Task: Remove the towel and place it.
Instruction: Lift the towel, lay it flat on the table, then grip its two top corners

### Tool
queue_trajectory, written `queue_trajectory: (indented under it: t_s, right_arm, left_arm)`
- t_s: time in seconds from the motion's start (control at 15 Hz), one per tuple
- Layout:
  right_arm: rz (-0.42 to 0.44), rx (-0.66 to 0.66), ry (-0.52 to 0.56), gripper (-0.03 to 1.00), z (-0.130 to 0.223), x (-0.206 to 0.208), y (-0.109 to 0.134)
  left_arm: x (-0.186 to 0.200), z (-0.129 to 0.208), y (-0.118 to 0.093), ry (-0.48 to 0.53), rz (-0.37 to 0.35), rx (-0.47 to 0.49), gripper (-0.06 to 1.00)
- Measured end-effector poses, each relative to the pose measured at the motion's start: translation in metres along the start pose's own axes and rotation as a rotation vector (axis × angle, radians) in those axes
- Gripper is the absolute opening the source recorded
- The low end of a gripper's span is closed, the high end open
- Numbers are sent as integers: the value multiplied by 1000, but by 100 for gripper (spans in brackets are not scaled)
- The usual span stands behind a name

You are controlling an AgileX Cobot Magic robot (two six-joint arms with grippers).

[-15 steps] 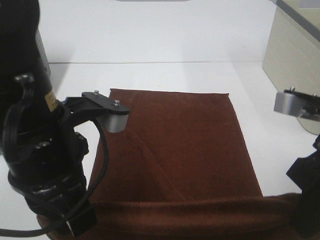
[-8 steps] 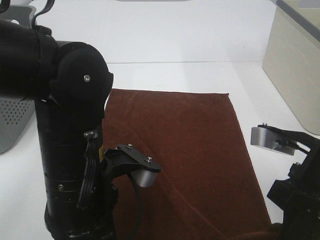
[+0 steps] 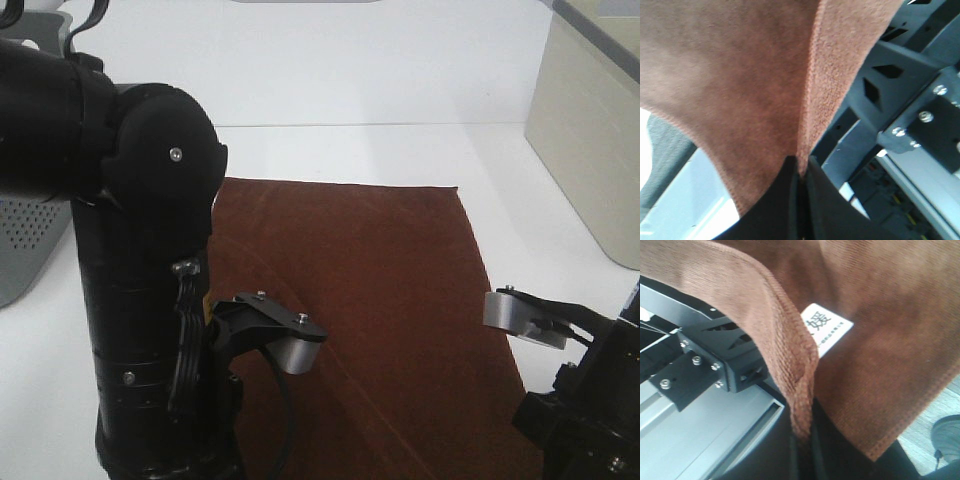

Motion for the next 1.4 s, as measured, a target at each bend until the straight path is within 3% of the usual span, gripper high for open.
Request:
queue_trajectory:
  t_s: [0.47, 0.67, 0.8, 0.93, 1.07, 1.27, 1.4]
  right_arm:
    - [-36, 9, 15, 14, 2, 0, 5]
    - [-48, 13, -3, 33, 2, 2, 7]
    - [-56, 32, -45, 53, 4, 7, 11]
    - [-56, 53, -83, 69, 6, 12, 14]
    - [-52, 78, -152, 75, 5, 19, 17]
    - [-45, 124, -259, 76, 8, 30, 21]
    - [-40, 96, -324, 77, 11, 38, 24]
  left_arm:
    - [1, -8, -16, -60, 119, 50, 4]
    - [-1, -17, -24, -120, 134, 51, 26]
    - [-5, -26, -34, -172, 115, 48, 57]
    - [-9, -30, -43, -198, 105, 38, 80]
    - [-10, -30, -44, -197, 107, 43, 87]
    - [-10, -30, -44, -196, 107, 43, 88]
    - [-3, -30, -41, -209, 68, 21, 88]
Point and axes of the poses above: a point on each arm's last joint axis where the gripper is mounted, x pointing back along that axis away from the gripper, y along the wrist's bending axis when the last joint is at zero, z = x × y, the point moved 4 cm from there along -x, pointing out along that axis toward the gripper, and after that the axes turned 11 degrees about -x, right-handed, at the moved point
